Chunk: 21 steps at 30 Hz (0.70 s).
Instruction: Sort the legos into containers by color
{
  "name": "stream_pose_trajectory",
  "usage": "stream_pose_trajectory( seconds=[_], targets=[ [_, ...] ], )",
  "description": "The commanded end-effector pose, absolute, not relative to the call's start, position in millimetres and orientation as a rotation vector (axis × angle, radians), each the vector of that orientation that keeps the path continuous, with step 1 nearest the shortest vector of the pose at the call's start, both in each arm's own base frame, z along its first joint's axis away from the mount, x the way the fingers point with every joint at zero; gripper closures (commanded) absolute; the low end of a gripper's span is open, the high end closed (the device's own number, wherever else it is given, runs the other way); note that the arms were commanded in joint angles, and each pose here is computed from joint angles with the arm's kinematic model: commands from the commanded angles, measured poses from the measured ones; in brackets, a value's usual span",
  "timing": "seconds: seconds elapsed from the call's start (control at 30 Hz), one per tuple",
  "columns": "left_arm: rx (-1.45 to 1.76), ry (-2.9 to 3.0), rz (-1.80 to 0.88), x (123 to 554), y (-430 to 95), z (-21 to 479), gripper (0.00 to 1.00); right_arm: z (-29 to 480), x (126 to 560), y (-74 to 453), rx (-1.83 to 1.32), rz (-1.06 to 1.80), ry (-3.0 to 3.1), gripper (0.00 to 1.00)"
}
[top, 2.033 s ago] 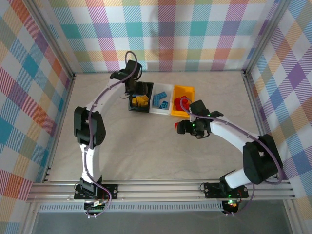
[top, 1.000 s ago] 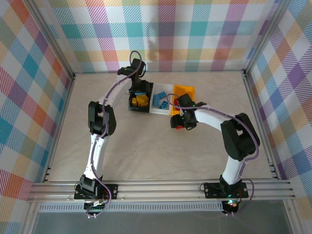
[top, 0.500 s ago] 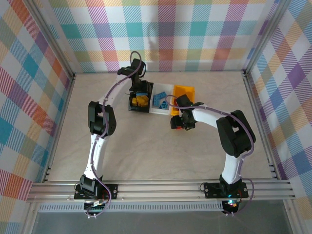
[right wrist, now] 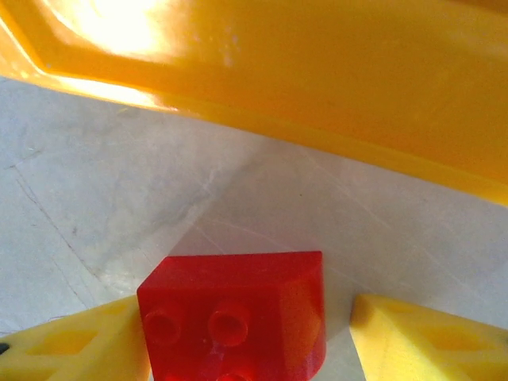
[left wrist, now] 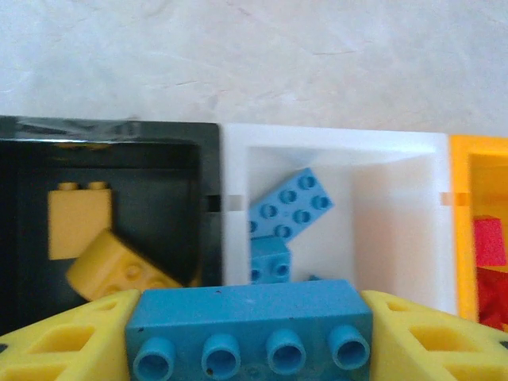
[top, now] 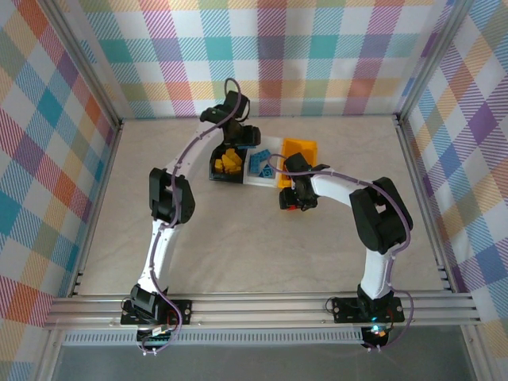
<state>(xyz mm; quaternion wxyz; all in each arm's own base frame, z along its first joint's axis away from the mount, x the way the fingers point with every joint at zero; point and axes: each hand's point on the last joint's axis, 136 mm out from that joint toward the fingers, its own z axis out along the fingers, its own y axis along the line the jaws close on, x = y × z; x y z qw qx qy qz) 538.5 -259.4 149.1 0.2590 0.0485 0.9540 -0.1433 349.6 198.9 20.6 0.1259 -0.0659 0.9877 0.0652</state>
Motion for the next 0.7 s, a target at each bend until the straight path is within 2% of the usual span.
stream_pose_trajectory(
  seconds=[0.0, 0.13, 0.33, 0.47, 0.6, 0.67],
  targets=[
    [0.142, 2.601, -0.443, 538.1, -276.3, 141.9, 0.48, 10.9, 365.3, 211.3, -0.239, 0.208, 2.83, 0.36],
    [0.172, 2.614, -0.461, 537.3, -288.1, 132.8, 0.41, 10.8, 366.9, 212.1, -0.239, 0.21, 2.826, 0.37],
    [0.176, 2.61, -0.47, 536.5, -292.9, 132.7, 0.2, 9.0, 370.3, 212.0, -0.237, 0.197, 2.819, 0.35],
    [0.181, 2.608, -0.465, 534.9, -291.8, 136.9, 0.18, 6.5, 372.1, 213.6, -0.241, 0.197, 2.823, 0.36],
    [0.182, 2.606, -0.47, 531.4, -290.3, 145.7, 0.17, 7.0, 370.5, 214.6, -0.248, 0.194, 2.822, 0.48],
    [0.179, 2.603, -0.478, 528.8, -289.8, 152.9, 0.16, 8.2, 369.3, 215.5, -0.251, 0.196, 2.82, 0.5]
  ],
)
